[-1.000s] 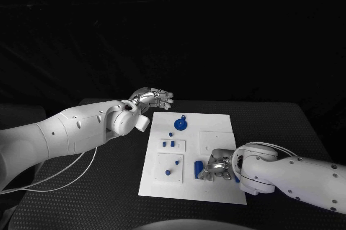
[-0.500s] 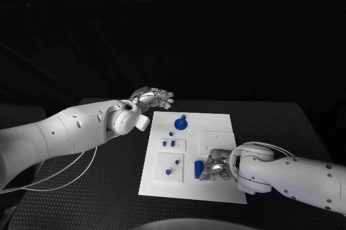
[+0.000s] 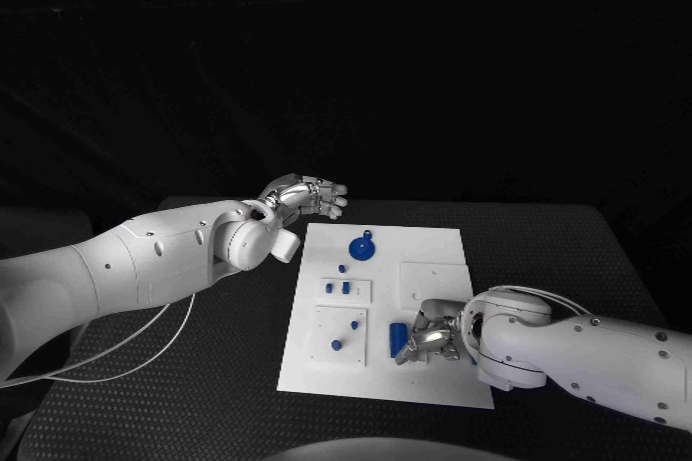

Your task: Assemble the parts on the task board

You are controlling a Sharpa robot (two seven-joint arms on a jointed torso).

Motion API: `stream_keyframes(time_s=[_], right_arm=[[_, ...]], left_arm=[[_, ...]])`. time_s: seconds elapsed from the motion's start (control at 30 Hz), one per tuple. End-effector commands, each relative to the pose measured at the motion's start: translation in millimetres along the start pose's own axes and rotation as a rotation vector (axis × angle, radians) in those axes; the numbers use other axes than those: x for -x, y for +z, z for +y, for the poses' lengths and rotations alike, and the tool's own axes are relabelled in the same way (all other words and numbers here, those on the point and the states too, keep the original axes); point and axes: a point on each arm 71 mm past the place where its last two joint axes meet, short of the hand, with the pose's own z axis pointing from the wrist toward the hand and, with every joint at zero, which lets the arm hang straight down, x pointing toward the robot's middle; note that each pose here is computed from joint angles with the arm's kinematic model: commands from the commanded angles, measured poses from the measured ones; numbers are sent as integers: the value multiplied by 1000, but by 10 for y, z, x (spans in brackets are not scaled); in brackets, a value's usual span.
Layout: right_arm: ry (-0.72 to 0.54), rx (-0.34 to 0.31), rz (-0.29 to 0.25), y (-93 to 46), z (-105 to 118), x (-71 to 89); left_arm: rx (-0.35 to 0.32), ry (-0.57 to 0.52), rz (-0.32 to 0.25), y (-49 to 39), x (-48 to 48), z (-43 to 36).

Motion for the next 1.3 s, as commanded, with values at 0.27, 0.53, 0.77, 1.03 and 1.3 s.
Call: stream_keyframes(time_s=[0.27,0.53,0.77,1.03,1.3], right_arm=[[23,-20,12,-58,-135,-29],[95,51,-77,-221,-198,165],[153,48,-154,-394,-371,498],[164,-22,-159,-499,-645,601],[-23,-215,-115,-591,-993,593]], left_arm=[[-6,-3,13,-1,-9,-9],[-6,-3,12,0,-5,-9],[-6,-1,7,0,6,-7],[-7,-2,12,11,-13,-8],[-5,-1,10,7,-8,-6]])
